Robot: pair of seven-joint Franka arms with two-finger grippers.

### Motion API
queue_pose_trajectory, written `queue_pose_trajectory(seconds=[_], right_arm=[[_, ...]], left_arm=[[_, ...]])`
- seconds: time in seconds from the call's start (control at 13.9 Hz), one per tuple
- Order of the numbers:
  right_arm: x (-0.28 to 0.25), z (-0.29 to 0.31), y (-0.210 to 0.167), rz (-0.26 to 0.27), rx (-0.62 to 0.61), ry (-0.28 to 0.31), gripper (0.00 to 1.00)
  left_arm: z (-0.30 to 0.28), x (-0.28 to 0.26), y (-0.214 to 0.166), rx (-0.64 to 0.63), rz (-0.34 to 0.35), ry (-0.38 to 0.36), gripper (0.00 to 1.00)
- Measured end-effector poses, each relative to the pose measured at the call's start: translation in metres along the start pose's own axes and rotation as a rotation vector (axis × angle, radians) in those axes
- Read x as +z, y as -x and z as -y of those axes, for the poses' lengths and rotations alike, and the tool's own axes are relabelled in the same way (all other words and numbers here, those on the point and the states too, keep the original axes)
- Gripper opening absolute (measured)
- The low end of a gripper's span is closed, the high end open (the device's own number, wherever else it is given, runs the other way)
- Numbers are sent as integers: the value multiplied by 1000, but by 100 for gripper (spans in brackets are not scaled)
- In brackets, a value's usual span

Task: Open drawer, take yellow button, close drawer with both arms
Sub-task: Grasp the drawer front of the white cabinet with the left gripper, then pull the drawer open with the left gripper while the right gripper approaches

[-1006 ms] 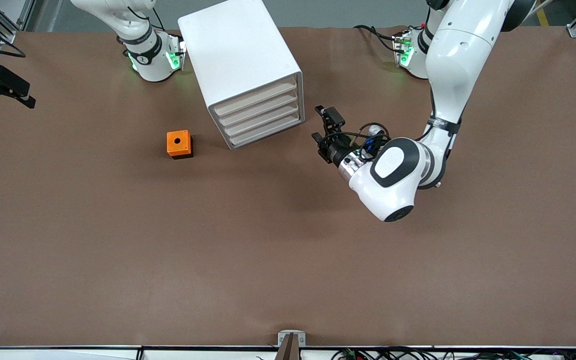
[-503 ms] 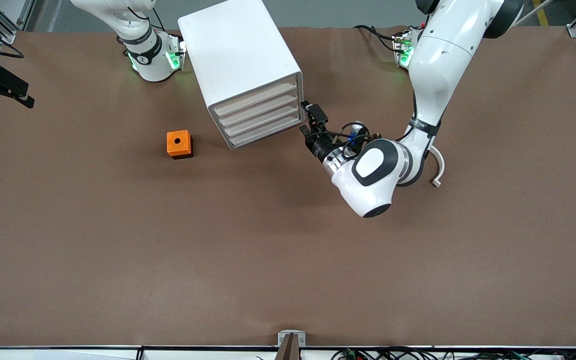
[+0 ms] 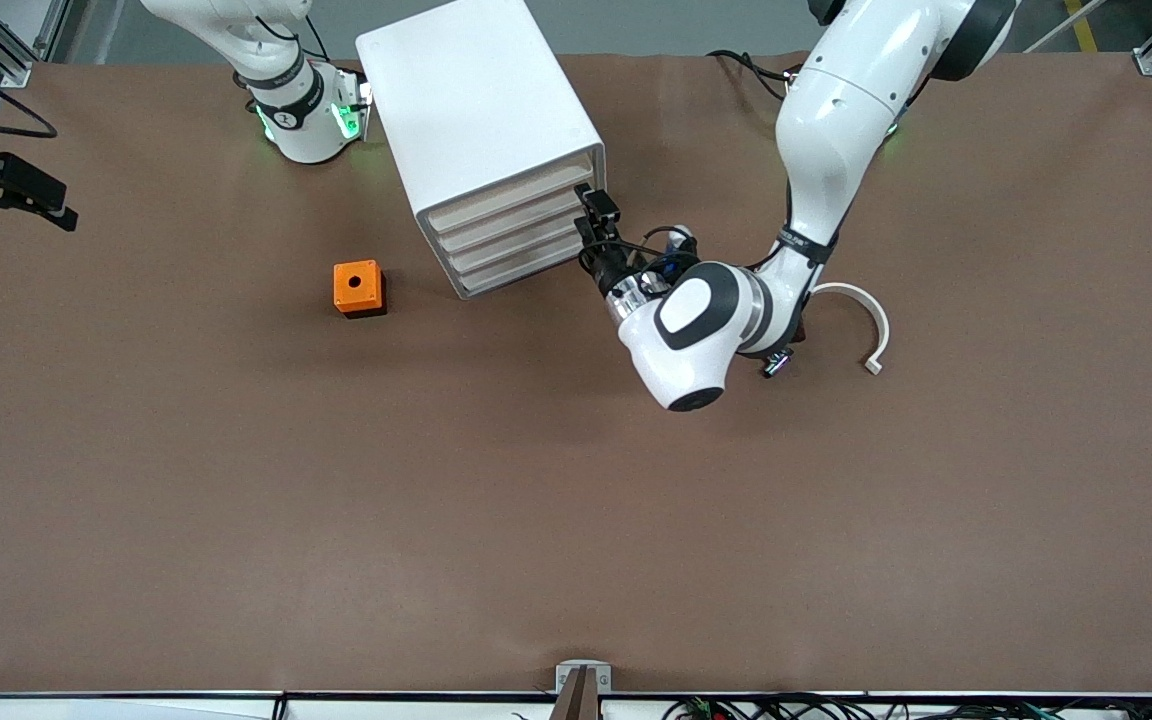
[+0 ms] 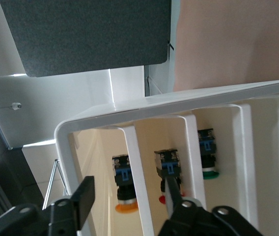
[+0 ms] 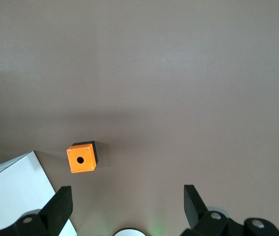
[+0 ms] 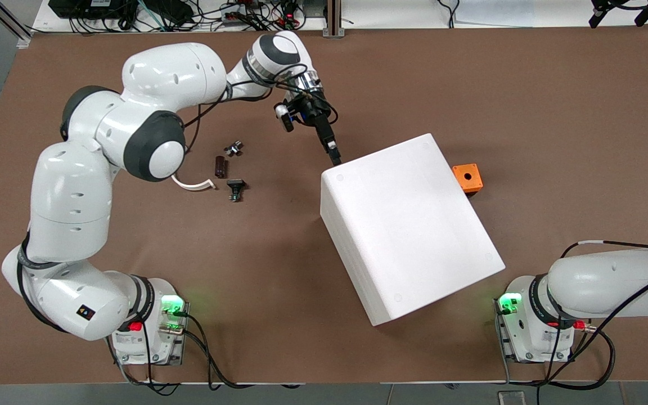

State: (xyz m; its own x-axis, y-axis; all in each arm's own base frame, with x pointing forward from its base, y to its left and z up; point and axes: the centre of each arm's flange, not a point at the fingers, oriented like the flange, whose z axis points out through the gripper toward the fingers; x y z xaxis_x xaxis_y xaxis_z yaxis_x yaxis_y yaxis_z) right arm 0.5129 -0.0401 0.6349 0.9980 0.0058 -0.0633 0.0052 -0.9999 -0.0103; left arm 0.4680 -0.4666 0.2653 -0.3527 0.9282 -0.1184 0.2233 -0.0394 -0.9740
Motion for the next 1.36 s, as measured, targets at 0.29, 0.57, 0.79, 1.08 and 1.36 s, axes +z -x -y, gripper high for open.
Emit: queue_pose_trajectory(seconds=[0.29, 0.57, 0.79, 1.08, 1.36], right_arm=[[12, -1, -9, 17, 1, 0, 100], [49, -10, -42, 64, 14, -1, 100], [71, -41, -65, 61, 54, -4, 100], [67, -50, -69, 37, 69, -41, 100], [68, -49, -68, 43, 97, -78, 100]], left_arm=[[2, 21, 9, 6, -34, -5, 58], [-2, 38, 13, 1, -59, -14, 54], [-9, 54, 16, -7, -83, -25, 46], [-10, 67, 19, -7, -102, -30, 34], [-10, 66, 19, -8, -102, -29, 23]])
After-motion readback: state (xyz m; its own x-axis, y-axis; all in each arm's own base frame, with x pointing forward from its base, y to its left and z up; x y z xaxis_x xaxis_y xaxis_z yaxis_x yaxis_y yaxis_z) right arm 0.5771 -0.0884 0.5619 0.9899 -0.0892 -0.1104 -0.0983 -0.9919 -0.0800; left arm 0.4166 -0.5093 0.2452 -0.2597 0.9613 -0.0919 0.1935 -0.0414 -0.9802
